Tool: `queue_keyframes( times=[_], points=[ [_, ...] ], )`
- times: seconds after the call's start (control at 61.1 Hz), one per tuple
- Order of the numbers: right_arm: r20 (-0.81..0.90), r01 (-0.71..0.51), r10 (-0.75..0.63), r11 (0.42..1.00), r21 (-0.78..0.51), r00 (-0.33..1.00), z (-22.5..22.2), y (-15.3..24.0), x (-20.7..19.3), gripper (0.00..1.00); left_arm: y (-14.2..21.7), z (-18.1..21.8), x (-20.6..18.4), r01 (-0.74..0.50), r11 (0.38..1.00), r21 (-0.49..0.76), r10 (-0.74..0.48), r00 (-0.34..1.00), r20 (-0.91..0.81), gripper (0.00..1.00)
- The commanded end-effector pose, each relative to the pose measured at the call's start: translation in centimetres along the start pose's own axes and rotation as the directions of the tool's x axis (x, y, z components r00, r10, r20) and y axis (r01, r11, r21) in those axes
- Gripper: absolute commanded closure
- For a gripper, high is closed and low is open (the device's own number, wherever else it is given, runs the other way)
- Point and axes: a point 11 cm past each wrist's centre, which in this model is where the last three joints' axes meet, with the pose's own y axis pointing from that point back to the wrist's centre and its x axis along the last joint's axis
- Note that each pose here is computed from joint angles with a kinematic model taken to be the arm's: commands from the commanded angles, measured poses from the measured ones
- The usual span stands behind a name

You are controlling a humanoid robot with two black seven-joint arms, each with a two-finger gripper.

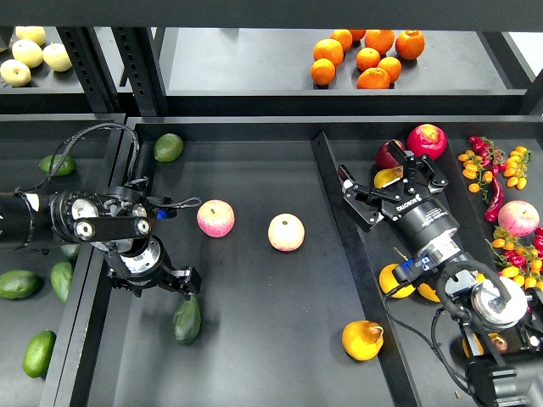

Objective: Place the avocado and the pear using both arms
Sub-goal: 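Lower the left gripper and close it around the dark green avocado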

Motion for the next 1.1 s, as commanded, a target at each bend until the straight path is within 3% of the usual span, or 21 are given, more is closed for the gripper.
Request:
queue_keyframes(
  times=[0.0, 1.08],
  points=[
    [0.001, 0.002, -0.002, 1.0, 0.0, 1.0, 0.0, 0.0, 0.0, 0.0, -0.4, 0.1, -0.4, 0.008, 1.0, 0.0, -0.008, 1.0, 0.0, 0.01],
    [0.001, 0.003, -0.003, 1.0, 0.001, 1.0, 0.0, 0.1, 0.1, 0.0, -1.4, 3.2, -1.1, 0.013, 1.0, -0.026, -0.013, 1.0, 0.018, 0.01]
  ],
)
